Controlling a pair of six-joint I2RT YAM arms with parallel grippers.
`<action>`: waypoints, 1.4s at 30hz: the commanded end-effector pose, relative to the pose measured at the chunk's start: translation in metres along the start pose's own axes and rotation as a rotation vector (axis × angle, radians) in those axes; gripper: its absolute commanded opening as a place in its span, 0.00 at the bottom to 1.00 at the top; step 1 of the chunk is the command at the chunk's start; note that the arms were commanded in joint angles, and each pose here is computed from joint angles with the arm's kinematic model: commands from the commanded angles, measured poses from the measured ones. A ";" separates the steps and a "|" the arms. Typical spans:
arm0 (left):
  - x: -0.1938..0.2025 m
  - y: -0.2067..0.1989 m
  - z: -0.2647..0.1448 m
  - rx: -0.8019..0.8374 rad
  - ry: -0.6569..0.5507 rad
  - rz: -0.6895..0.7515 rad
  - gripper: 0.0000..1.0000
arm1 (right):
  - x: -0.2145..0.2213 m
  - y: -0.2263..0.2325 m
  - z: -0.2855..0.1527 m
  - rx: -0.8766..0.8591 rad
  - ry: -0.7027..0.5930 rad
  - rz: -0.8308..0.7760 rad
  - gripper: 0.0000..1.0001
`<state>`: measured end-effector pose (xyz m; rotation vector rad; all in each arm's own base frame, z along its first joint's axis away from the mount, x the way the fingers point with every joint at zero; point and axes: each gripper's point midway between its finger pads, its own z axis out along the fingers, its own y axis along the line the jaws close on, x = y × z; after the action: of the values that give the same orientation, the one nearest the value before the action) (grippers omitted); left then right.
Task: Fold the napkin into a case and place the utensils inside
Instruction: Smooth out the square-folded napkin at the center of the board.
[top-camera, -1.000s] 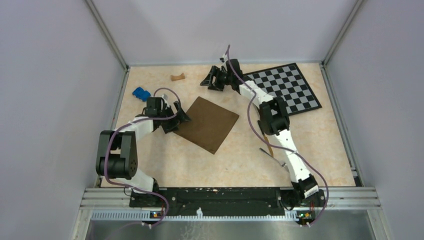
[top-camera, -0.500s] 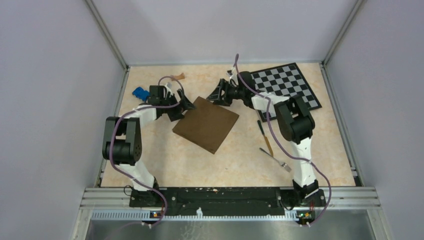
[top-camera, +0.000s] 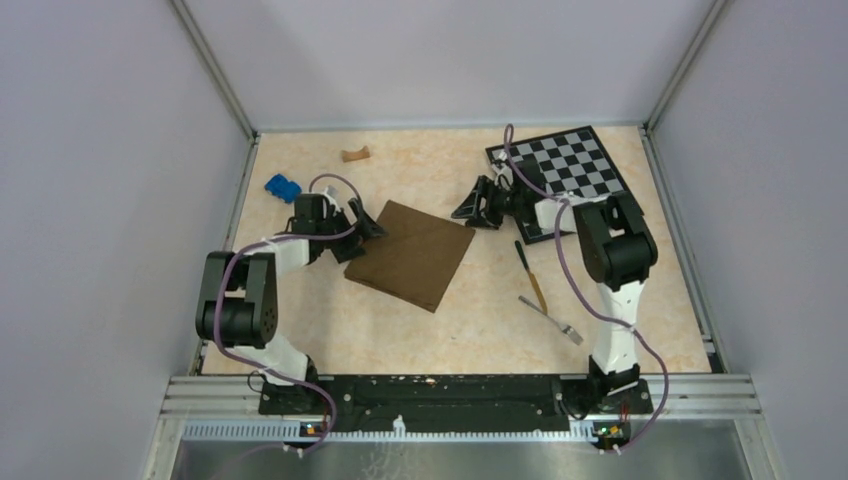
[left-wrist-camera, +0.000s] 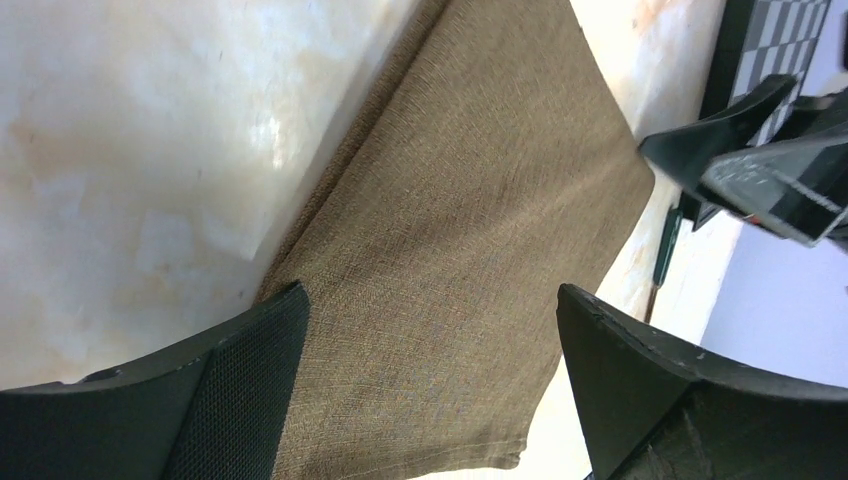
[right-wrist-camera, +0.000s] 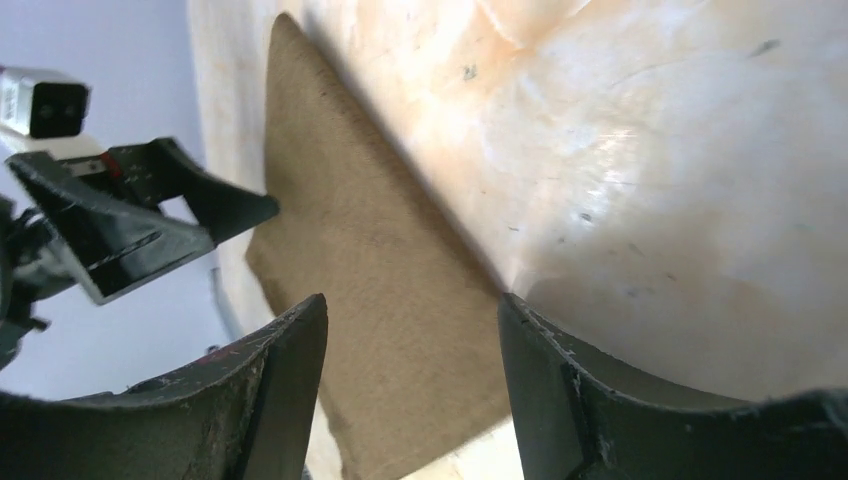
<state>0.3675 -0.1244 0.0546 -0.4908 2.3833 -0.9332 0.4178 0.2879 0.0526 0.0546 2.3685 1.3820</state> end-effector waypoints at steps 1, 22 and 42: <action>0.033 0.015 -0.018 -0.078 0.081 0.013 0.99 | -0.031 0.031 -0.041 0.175 -0.075 -0.234 0.63; 0.074 0.022 -0.030 -0.064 0.097 0.070 0.99 | 0.166 0.057 0.014 0.052 0.251 -0.184 0.32; 0.139 -0.060 -0.076 0.122 0.187 0.117 0.99 | 0.124 -0.002 -0.116 0.522 0.081 -0.036 0.59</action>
<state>0.2139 -0.1972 0.0685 -0.2472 2.5211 -1.1187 0.2809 0.2383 0.0586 -0.0952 2.6107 0.8127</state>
